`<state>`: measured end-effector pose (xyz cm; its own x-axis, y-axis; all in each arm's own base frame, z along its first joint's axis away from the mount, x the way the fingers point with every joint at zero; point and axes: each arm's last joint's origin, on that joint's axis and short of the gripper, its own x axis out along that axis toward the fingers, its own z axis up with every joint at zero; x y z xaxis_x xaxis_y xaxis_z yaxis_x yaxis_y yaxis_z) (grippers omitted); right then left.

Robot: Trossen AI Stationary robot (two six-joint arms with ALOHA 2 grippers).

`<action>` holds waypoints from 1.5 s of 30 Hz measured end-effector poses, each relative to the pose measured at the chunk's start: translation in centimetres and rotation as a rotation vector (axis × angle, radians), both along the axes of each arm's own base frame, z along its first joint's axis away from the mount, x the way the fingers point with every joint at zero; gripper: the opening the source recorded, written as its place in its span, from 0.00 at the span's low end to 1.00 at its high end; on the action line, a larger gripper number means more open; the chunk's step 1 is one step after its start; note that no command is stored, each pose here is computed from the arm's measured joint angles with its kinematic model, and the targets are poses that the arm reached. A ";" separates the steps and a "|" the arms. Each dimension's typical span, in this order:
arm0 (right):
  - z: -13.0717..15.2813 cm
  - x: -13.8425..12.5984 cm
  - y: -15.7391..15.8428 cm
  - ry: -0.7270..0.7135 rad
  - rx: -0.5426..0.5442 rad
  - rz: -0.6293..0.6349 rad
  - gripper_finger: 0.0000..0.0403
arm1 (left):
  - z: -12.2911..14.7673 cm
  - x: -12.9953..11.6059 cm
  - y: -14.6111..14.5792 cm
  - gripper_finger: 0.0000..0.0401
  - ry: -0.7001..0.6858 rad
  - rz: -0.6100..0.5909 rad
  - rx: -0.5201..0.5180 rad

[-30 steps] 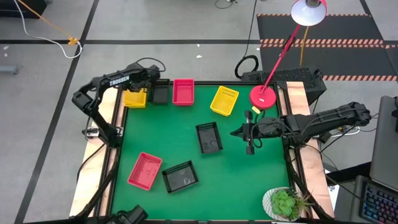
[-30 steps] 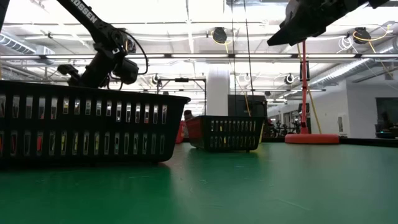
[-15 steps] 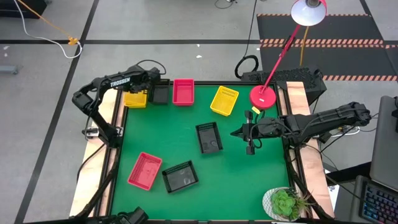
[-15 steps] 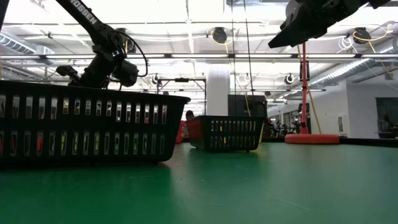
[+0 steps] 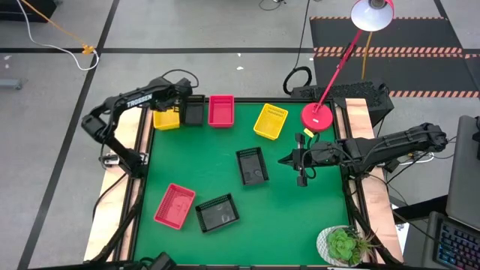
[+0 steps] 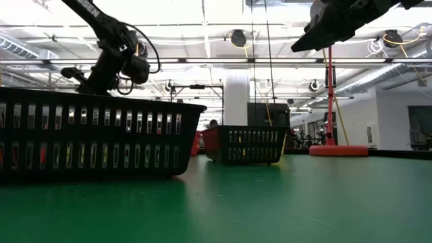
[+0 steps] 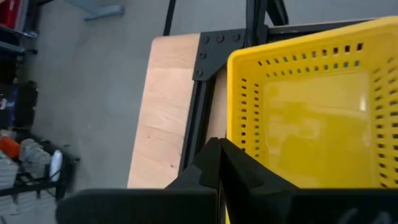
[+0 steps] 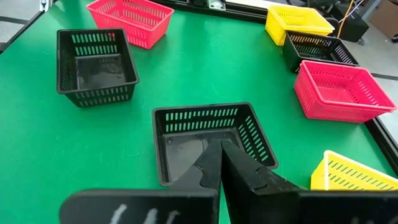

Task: Stack baskets by color
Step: Stack the bottom yellow bin on top of the top left yellow bin

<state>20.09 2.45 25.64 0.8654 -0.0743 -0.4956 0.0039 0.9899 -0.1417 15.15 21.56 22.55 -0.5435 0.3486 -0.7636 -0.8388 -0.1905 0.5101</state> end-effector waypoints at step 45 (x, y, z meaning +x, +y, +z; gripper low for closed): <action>-0.2 -0.1 0.0 0.024 0.010 -0.008 0.00 | -7.0 5.1 -9.7 0.02 0.037 -0.588 -0.188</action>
<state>19.97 2.43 25.43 0.8526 -0.0766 -0.5170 0.0089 0.9912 -0.1322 20.26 11.82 15.52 -0.3286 0.4592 -0.8253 -0.7568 0.3946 0.5210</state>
